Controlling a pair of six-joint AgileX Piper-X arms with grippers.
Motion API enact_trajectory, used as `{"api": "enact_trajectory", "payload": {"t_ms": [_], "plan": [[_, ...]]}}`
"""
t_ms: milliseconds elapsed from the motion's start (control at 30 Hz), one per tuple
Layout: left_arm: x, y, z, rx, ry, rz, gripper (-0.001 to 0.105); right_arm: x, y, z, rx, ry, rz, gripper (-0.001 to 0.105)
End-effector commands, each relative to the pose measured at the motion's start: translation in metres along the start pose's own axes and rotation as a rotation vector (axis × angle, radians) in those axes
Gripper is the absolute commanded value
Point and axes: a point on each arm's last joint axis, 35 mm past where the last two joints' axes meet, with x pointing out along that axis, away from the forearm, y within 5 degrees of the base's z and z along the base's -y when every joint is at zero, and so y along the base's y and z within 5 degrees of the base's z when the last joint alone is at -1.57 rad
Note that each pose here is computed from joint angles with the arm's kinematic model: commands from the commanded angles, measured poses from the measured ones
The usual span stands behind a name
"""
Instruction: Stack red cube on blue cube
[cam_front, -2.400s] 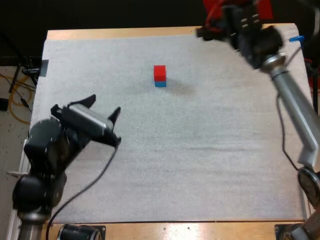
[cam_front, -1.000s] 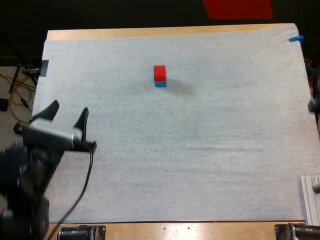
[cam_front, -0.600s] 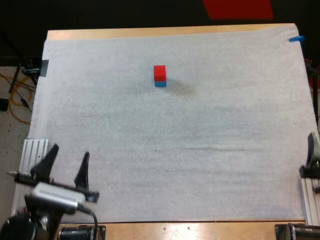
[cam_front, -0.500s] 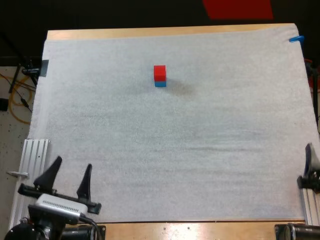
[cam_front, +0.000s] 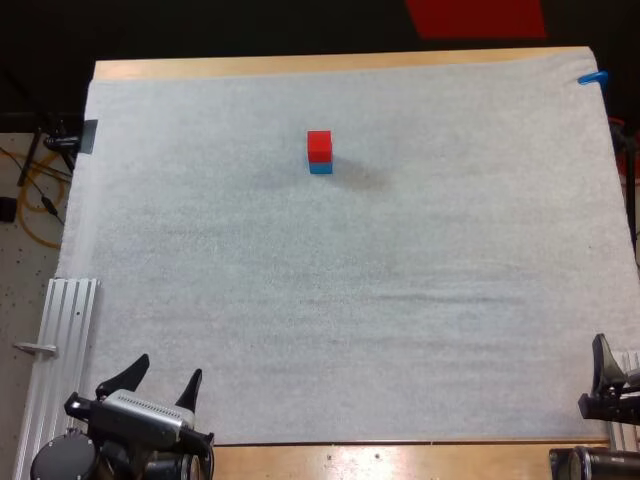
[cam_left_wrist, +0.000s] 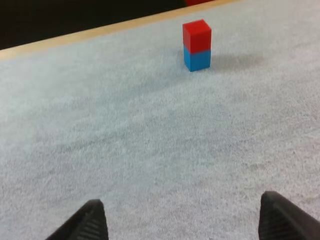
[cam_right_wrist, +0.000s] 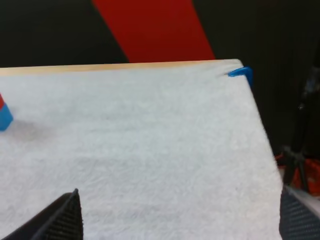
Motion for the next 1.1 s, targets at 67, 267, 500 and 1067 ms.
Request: {"api": "enact_trajectory", "payload": {"t_ms": [67,267,500,1067], "plan": [[0.004,0.001,0.002,0.007,-0.003,0.004,0.063,0.002,0.001,0.000,-0.002,0.008,0.023,0.077],[0.022,0.007,0.003,0.026,-0.065,0.004,0.063,0.016,0.000,-0.003,-0.006,-0.025,0.011,0.077],[0.044,0.013,-0.006,0.026,-0.073,0.003,0.063,0.035,0.003,-0.020,0.000,0.024,0.028,0.077],[0.046,0.014,-0.006,0.029,-0.082,0.003,0.063,0.042,0.005,-0.027,0.009,0.057,0.034,0.077]]}}
